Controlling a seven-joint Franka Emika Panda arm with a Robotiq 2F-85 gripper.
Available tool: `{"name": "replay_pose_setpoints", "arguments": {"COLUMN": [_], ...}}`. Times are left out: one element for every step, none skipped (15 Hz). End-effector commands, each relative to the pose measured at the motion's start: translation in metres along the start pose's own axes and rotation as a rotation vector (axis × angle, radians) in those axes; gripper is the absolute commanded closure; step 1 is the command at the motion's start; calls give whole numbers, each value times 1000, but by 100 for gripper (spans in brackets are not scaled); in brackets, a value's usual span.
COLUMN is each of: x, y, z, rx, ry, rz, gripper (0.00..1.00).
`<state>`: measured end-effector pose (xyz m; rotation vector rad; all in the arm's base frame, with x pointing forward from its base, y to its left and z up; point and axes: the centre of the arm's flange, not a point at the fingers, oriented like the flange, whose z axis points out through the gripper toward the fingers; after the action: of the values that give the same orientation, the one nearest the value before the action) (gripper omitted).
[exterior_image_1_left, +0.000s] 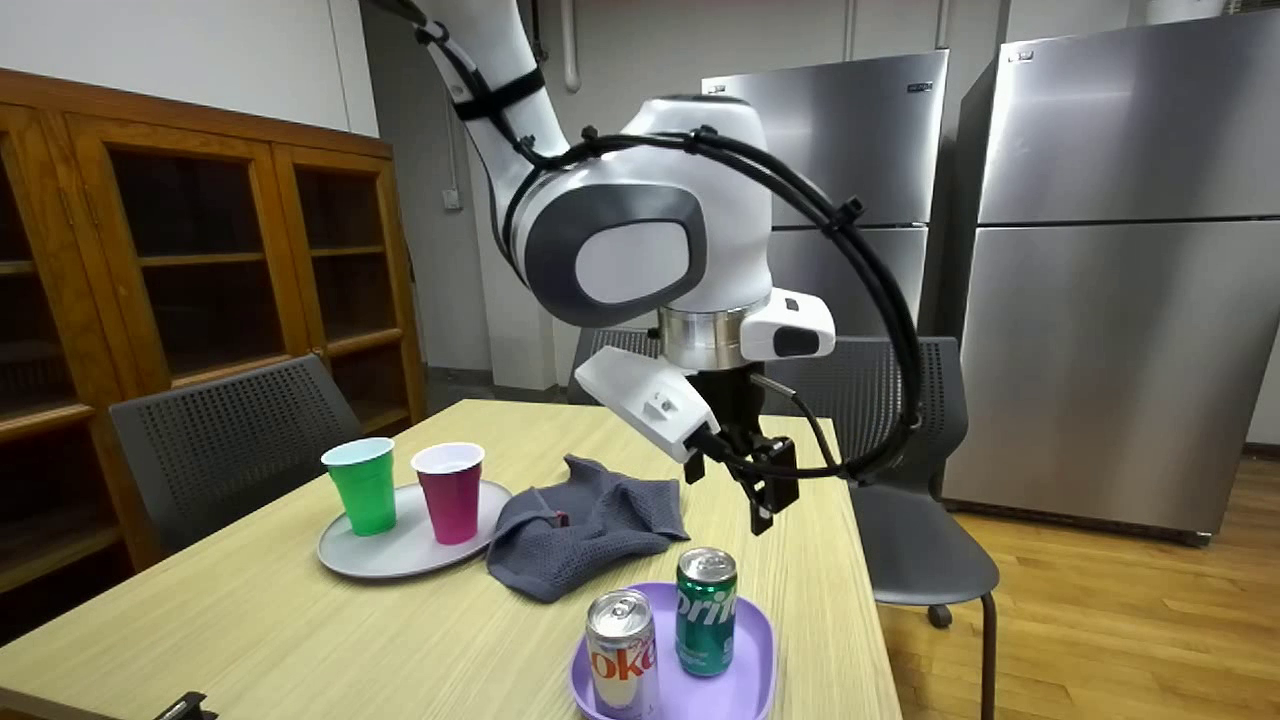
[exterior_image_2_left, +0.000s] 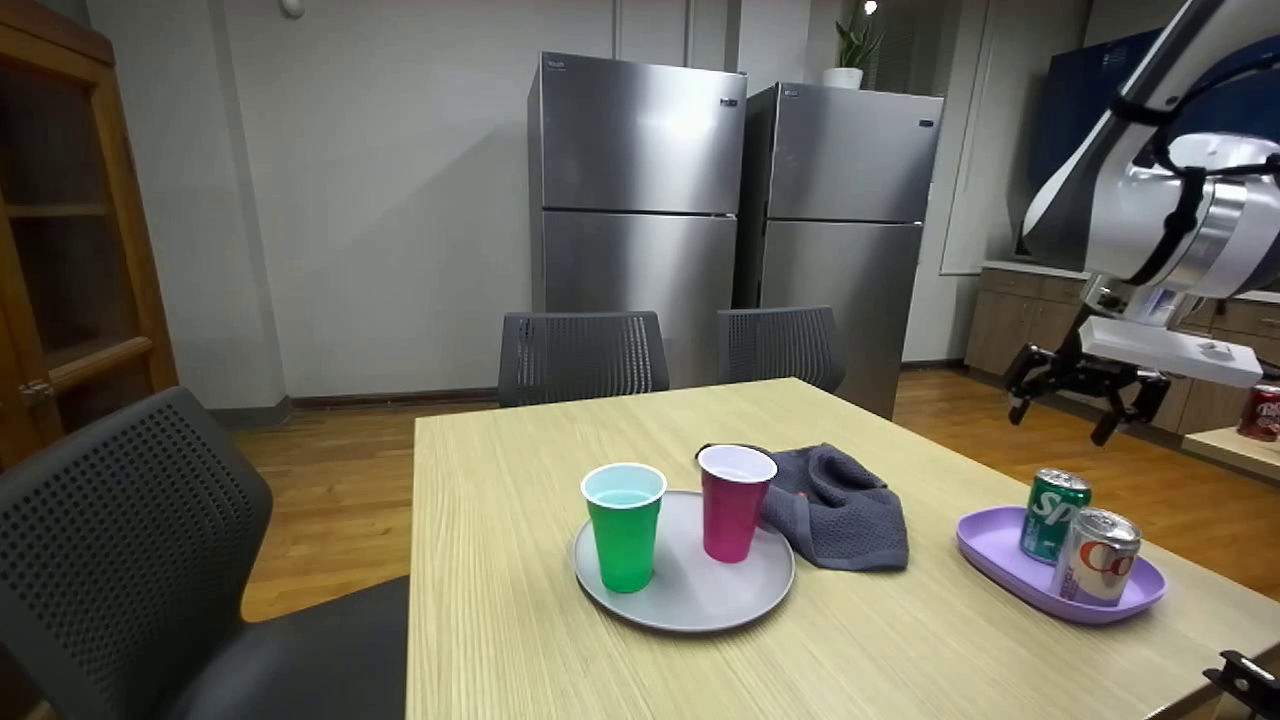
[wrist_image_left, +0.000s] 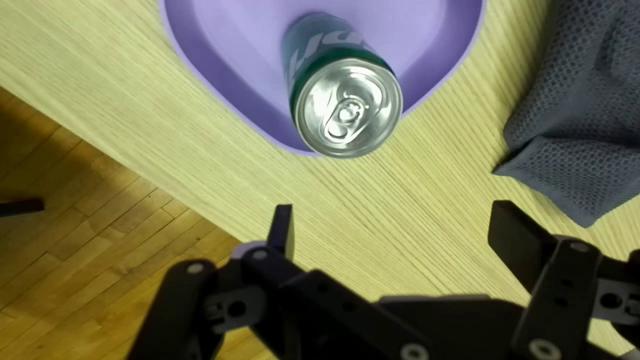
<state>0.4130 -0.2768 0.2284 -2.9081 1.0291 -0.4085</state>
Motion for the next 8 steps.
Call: {"name": "replay_pose_setpoints", "arguments": {"x": [-10,-12,-15,-18,-20,-23,-26,-30], "y": [-9,-12,-15,-17,-19,-22,-25,-28], "z": [-29,-33,-37,-41,-44,-47,-51,-53], "rx": [62,73,77,87,95,104,110,114], "ry": [-31,-46,-57,-58,-63,-61,-62,-62], "rz": [-26,-43,-65,-89,-109,-136,-159,-186], "gripper": [0,0,0,0,0,0,0,0]}}
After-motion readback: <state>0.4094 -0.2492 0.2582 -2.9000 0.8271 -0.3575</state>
